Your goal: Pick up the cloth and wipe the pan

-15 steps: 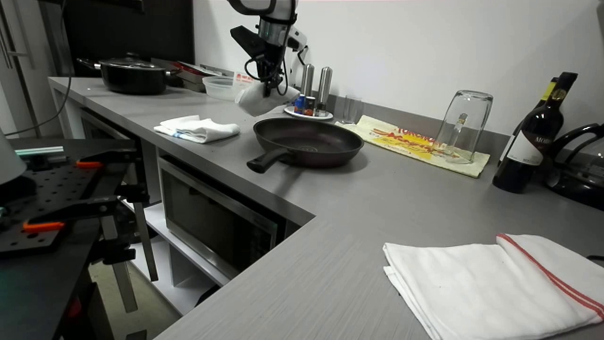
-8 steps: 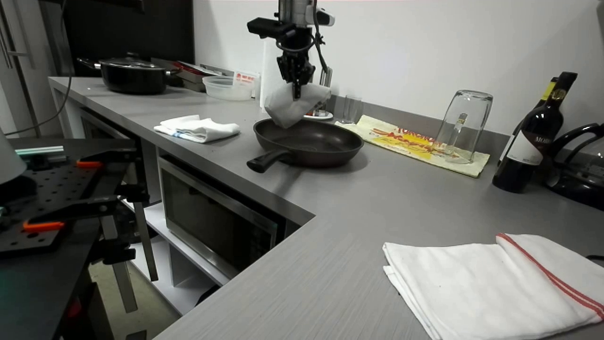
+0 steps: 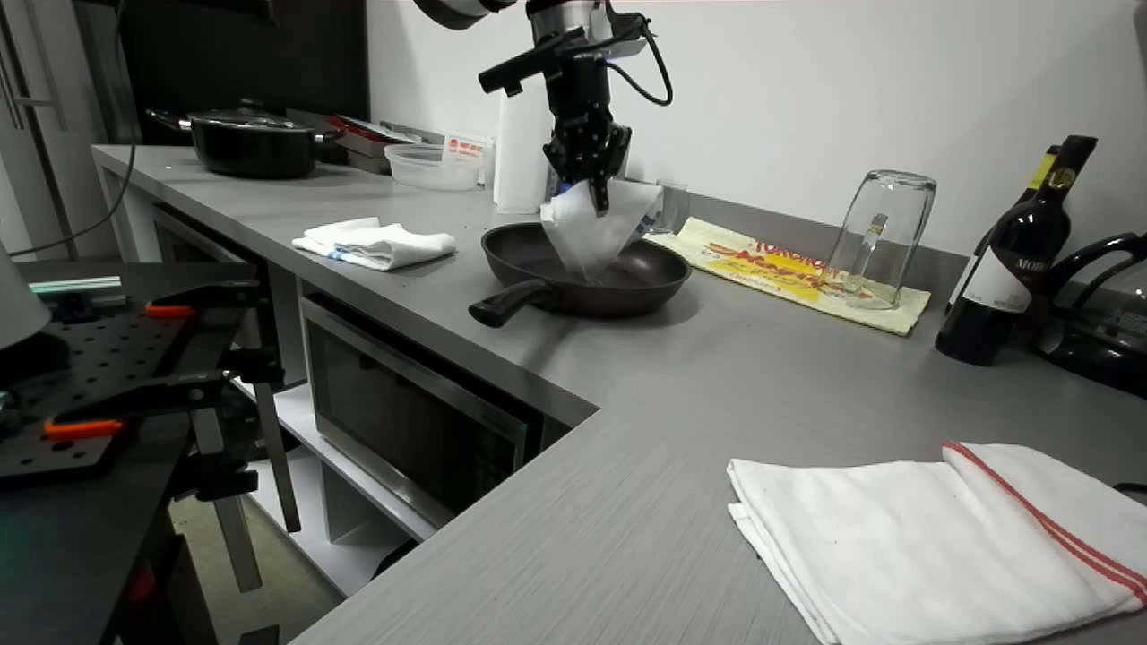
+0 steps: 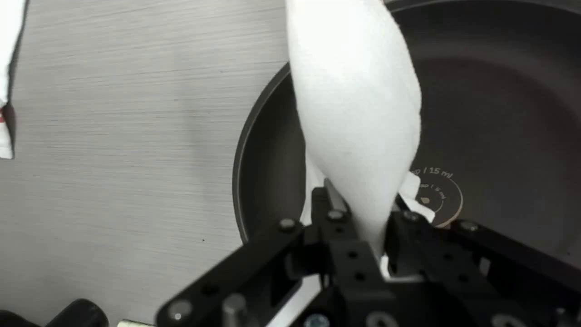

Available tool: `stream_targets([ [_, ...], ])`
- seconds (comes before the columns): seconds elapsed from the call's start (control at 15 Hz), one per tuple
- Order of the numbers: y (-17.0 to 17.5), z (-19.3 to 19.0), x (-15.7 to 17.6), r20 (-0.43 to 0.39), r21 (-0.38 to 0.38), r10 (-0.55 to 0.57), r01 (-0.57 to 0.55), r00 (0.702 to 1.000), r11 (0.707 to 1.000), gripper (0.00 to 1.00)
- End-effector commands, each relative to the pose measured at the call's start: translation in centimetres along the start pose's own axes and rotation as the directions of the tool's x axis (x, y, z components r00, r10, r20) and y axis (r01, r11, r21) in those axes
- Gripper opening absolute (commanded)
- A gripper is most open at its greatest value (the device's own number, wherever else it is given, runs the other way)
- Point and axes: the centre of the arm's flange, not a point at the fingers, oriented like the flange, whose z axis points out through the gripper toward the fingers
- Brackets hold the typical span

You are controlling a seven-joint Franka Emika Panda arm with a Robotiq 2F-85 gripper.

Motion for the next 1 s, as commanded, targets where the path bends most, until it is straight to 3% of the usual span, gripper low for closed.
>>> stream_targets([
  [0.0, -1.7, 0.4, 1.2, -0.011, -0.096, 0.002, -0.003, 1.000, 0.995, 0.04],
  [0.33, -1.6, 2.0, 2.9, -0.034, -0.169, 0.033, -0.038, 0.999, 0.985, 0.04],
  [0.93, 0.4, 7.8, 4.6, -0.004, -0.205, 0.107, -0.105, 0.994, 0.973, 0.04],
])
